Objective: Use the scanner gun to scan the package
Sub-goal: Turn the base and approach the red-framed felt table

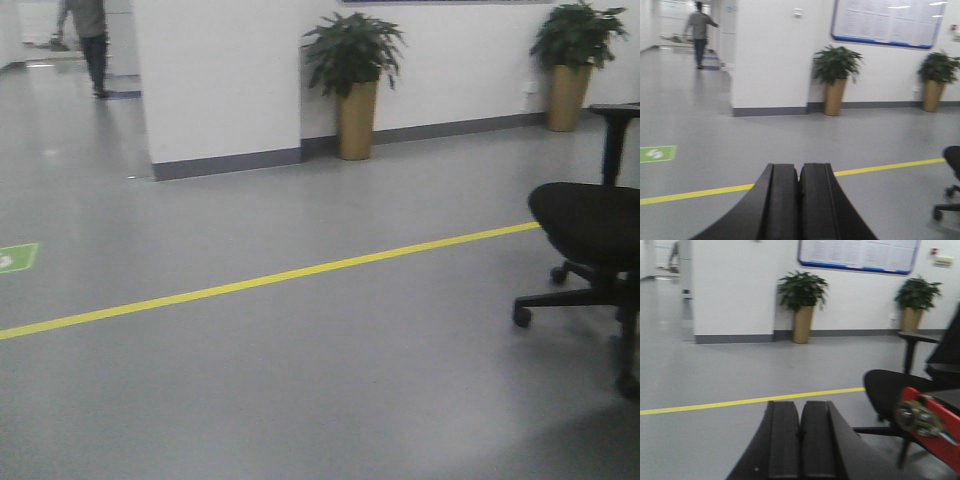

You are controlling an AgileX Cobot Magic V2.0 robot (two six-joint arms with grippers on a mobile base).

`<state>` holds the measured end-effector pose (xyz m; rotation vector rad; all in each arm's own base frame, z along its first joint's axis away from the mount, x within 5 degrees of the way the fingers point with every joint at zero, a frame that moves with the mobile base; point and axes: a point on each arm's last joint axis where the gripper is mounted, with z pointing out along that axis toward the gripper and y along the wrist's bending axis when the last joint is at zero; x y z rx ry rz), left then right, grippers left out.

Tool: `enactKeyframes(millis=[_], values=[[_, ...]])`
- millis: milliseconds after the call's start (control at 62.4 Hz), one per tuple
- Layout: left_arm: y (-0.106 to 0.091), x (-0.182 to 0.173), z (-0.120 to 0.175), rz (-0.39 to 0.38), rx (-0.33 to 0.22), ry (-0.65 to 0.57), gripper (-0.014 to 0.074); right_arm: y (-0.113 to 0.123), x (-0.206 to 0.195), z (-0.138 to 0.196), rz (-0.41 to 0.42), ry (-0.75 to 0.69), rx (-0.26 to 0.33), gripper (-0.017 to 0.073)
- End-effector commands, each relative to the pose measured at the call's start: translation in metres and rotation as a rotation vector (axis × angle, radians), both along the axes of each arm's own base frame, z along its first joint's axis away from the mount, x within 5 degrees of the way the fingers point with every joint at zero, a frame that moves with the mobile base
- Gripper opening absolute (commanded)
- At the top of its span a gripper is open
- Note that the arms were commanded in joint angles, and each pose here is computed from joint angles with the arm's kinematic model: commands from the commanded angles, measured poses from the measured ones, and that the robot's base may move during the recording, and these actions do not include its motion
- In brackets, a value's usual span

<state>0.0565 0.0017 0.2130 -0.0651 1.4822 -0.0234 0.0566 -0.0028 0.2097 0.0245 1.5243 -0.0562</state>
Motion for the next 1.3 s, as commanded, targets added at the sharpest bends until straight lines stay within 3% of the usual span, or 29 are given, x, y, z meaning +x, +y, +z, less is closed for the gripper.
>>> enactKeyframes(millis=[0,1283], values=[[-0.0002,-0.0006,0.0025,-0.002,0.006,-0.025,-0.0111,-0.0002,-0.0004,0.0019,-0.003,-0.022,-0.011,-0.0168],[-0.0004,-0.0006,0.0025,-0.006,0.006,-0.025,-0.0111,-0.0003,-0.0004,0.0019,-0.005,-0.022,-0.011,-0.0168]])
